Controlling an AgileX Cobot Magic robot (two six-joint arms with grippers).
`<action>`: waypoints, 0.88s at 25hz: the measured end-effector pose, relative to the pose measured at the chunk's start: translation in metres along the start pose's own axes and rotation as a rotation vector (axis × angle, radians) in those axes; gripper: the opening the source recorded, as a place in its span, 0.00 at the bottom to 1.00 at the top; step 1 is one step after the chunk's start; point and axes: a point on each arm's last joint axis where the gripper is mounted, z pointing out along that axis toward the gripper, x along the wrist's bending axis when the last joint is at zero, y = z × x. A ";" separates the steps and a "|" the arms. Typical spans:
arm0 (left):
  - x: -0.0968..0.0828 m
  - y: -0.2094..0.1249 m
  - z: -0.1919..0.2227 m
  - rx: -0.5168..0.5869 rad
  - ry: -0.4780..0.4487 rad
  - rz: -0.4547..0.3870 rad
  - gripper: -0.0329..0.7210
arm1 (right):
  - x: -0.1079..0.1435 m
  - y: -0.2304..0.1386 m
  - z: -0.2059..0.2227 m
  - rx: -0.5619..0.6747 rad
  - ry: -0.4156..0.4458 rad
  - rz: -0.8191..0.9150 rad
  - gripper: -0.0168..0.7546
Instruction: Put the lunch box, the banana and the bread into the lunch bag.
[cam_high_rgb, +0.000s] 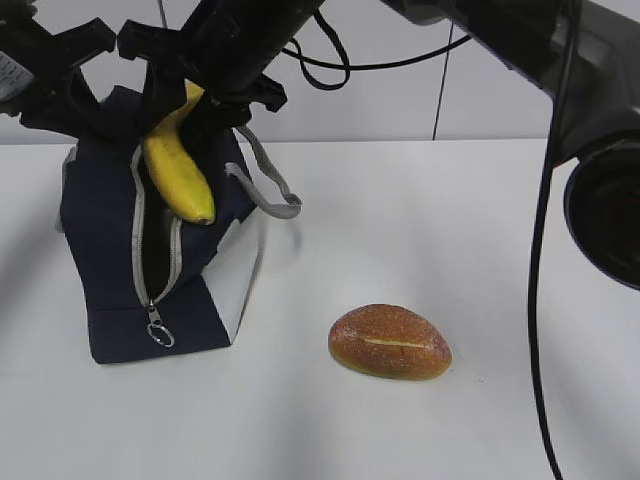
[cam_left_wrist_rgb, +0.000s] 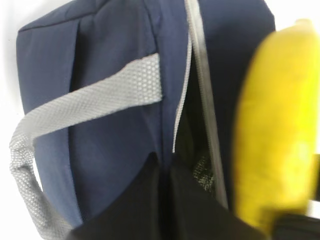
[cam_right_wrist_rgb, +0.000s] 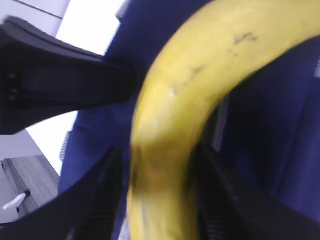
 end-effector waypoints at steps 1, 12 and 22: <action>0.000 0.000 0.000 0.001 0.000 0.000 0.04 | -0.001 -0.001 0.004 0.008 0.000 -0.003 0.51; 0.001 0.000 0.000 0.001 0.005 0.002 0.04 | 0.000 -0.002 0.007 0.013 -0.003 -0.039 0.77; 0.001 0.000 0.000 0.004 0.010 0.004 0.04 | 0.017 0.005 -0.046 -0.079 -0.138 -0.136 0.77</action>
